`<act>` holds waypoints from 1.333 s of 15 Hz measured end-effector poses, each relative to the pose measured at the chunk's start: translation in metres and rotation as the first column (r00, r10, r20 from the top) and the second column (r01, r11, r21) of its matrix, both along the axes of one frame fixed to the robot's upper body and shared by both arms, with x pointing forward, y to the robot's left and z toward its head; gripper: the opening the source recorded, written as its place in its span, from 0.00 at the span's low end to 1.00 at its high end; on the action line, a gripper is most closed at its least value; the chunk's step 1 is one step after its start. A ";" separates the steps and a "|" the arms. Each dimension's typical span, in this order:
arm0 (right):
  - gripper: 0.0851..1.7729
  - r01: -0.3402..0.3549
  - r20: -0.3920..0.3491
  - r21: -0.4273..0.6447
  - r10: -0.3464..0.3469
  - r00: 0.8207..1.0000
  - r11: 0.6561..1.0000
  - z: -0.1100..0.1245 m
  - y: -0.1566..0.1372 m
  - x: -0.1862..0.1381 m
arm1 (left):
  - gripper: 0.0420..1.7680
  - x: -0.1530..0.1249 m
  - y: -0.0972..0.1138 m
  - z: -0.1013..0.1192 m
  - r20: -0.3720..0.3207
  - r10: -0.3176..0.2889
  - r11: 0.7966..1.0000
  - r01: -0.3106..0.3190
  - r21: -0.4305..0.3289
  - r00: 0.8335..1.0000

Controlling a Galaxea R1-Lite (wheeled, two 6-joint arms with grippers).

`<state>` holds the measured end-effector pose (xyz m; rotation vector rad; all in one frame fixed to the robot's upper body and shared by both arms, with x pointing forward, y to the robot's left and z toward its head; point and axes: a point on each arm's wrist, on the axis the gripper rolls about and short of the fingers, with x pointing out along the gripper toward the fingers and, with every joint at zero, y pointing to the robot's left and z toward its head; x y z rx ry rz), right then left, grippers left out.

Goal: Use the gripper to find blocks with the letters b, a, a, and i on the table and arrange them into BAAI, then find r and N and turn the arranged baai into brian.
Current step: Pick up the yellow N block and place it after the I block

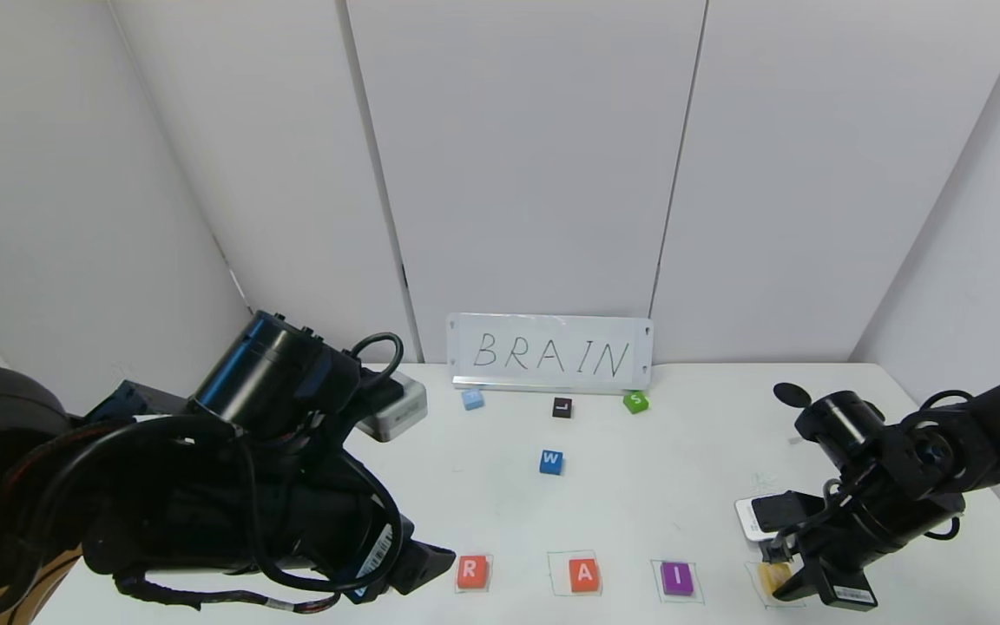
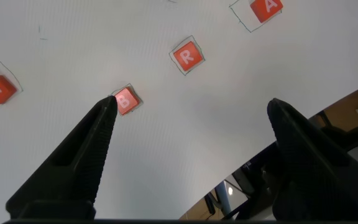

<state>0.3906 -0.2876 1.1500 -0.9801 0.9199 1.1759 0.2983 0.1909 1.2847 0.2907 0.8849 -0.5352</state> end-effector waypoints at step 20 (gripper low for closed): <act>0.60 -0.021 0.007 -0.007 0.021 1.000 1.000 -0.008 -0.001 -0.002 | 0.97 0.001 -0.002 -0.003 -0.012 -0.004 1.000 0.004 0.007 1.000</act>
